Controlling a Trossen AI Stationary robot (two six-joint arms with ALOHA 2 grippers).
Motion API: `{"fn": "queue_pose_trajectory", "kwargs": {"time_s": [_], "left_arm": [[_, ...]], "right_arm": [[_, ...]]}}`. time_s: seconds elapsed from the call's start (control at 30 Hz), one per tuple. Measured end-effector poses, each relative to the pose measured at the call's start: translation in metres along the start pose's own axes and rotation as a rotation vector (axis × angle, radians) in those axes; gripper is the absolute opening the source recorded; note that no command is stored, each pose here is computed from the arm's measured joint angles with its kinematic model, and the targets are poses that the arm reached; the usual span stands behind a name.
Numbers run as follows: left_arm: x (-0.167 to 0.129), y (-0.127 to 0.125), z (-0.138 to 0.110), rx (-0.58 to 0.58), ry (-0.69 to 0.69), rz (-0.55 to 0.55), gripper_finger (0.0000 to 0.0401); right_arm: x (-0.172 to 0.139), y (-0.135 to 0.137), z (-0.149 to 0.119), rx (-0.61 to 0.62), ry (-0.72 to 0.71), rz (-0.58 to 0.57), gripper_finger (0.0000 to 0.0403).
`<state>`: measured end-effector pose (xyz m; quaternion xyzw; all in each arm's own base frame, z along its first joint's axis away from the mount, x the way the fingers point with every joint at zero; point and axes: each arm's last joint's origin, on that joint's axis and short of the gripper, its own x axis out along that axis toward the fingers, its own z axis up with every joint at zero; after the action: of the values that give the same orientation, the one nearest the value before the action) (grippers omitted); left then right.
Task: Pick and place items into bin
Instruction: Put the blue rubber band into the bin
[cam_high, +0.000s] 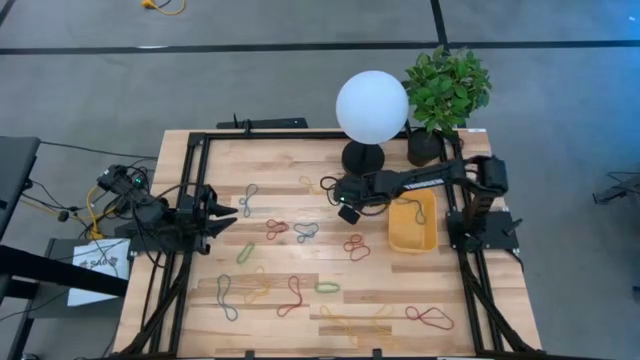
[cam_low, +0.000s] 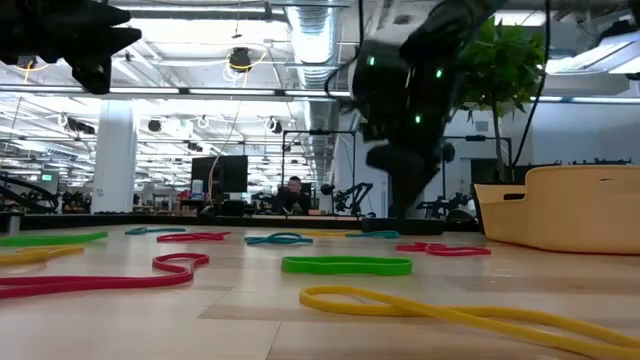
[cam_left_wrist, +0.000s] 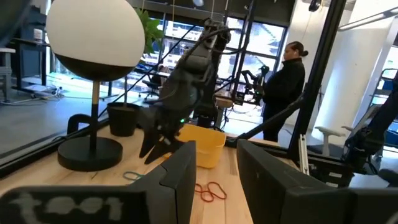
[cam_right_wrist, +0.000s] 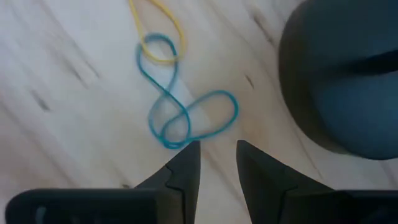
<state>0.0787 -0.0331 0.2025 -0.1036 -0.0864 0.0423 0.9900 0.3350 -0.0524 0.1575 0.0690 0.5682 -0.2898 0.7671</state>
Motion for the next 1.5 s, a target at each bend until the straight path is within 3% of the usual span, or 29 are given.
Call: {"fn": "queue_pose_trajectory", "kwargs": {"time_s": [0.4,0.77,0.97,1.13,1.37,1.5], "left_arm": [[0.0,0.0,-0.002,0.017,0.018,0.004,0.0106],[0.0,0.0,-0.003,0.024,0.028,0.004,0.0106],[0.0,0.0,-0.003,0.024,0.028,0.004,0.0106],[0.0,0.0,-0.004,0.026,0.031,0.004,0.0105],[0.0,0.001,-0.009,0.025,0.073,0.013,0.0105],[0.0,0.001,-0.009,0.001,0.079,0.016,0.0105]], "right_arm": [[0.034,-0.003,0.02,0.035,0.085,0.127,0.0097],[0.034,-0.002,0.019,0.032,0.089,0.135,0.0093],[0.028,0.013,0.014,-0.013,0.085,0.15,0.0013],[0.003,0.026,0.005,-0.054,0.08,0.132,0.0005],[-0.07,0.017,-0.025,-0.012,0.021,-0.155,0.0002],[-0.119,-0.003,-0.047,0.093,-0.02,-0.231,0.0002]]}}
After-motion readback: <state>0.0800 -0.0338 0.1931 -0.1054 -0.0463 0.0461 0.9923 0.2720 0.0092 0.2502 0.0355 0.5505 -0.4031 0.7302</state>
